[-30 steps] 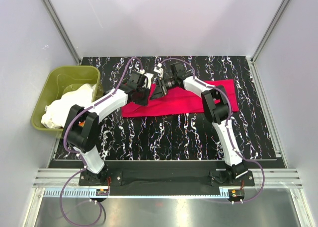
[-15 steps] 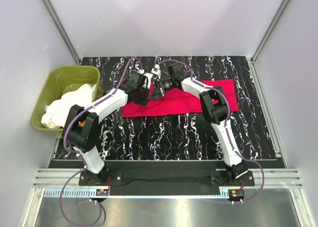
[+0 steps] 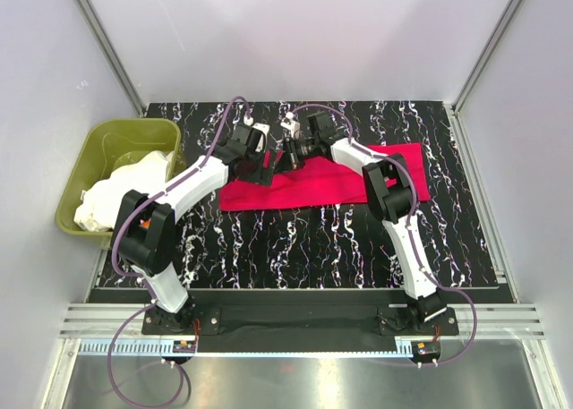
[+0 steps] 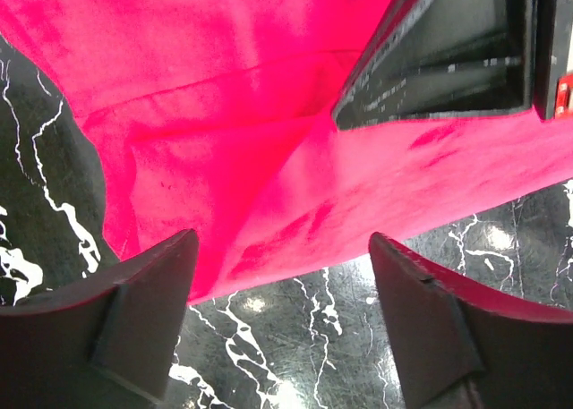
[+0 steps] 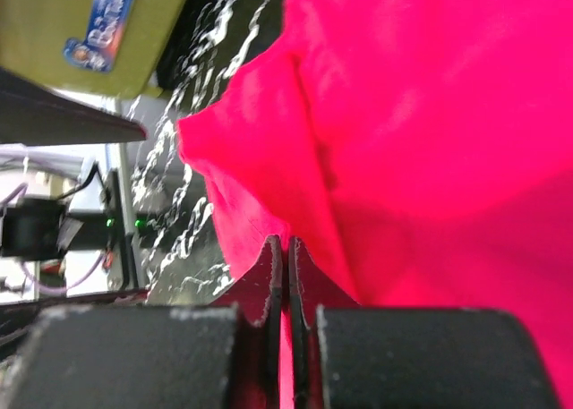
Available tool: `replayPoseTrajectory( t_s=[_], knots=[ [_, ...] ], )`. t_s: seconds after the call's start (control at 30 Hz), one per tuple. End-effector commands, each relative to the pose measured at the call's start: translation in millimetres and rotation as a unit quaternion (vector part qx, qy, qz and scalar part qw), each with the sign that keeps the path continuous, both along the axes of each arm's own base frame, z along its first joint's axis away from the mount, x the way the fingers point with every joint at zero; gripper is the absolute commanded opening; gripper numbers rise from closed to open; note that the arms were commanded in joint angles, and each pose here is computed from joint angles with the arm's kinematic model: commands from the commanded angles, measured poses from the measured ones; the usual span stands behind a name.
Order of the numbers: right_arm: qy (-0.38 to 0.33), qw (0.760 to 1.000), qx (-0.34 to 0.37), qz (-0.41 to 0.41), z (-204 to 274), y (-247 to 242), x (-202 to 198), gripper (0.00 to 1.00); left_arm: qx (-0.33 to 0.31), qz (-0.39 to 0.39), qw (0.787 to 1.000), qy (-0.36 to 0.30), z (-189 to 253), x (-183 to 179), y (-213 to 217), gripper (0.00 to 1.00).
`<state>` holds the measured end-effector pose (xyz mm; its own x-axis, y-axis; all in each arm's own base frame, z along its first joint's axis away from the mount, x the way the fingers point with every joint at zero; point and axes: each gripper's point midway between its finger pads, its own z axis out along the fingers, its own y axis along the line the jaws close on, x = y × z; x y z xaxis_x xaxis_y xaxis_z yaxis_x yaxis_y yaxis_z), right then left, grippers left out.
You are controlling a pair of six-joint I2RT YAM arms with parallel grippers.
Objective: Fold and stack the t-shirts
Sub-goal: Fold the tshirt
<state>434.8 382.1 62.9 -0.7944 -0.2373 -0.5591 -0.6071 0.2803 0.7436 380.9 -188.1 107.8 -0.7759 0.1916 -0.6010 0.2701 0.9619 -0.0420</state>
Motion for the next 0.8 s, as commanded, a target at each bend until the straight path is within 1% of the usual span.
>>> replayPoseTrajectory(
  t_s=[0.0,0.03,0.1,0.23,0.33,0.43,0.53,0.67,0.73,0.77],
  knots=[
    [-0.033,0.998,0.011,-0.051,29.2,-7.3,26.1,0.00,-0.011,-0.001,0.999,-0.034,9.5,10.7,-1.7,0.86],
    [-0.038,0.998,0.014,-0.056,30.4,-7.6,27.9,0.00,-0.016,-0.006,0.999,-0.033,8.1,11.0,-4.0,0.87],
    [-0.035,0.997,0.011,-0.070,28.5,-10.4,33.8,0.00,-0.009,0.008,0.999,-0.035,6.5,17.5,1.4,0.86],
    [-0.044,0.994,-0.002,-0.098,22.6,-14.6,51.0,0.00,0.004,0.074,0.996,-0.046,16.3,34.9,24.5,0.84],
    [-0.052,0.991,-0.005,-0.124,20.3,-17.8,67.8,0.00,-0.008,0.114,0.992,-0.056,28.3,42.3,36.0,0.85],
    [-0.069,0.987,-0.005,-0.148,23.6,-22.2,83.1,0.00,-0.014,0.128,0.990,-0.055,32.6,42.2,41.2,0.85],
    [-0.069,0.985,-0.001,-0.158,22.0,-24.2,95.4,0.00,-0.012,0.137,0.990,-0.043,27.2,42.3,46.3,0.84],
    [-0.071,0.982,0.002,-0.177,20.5,-29.9,111.4,0.00,-0.035,0.149,0.988,-0.027,20.7,42.6,48.9,0.80],
    [-0.069,0.979,0.000,-0.192,17.6,-33.3,117.1,0.01,-0.048,0.149,0.987,-0.027,21.1,45.3,48.2,0.80],
    [-0.079,0.977,0.006,-0.197,18.8,-33.1,122.3,0.01,-0.050,0.151,0.987,-0.026,20.4,47.0,48.3,0.80]
  ],
)
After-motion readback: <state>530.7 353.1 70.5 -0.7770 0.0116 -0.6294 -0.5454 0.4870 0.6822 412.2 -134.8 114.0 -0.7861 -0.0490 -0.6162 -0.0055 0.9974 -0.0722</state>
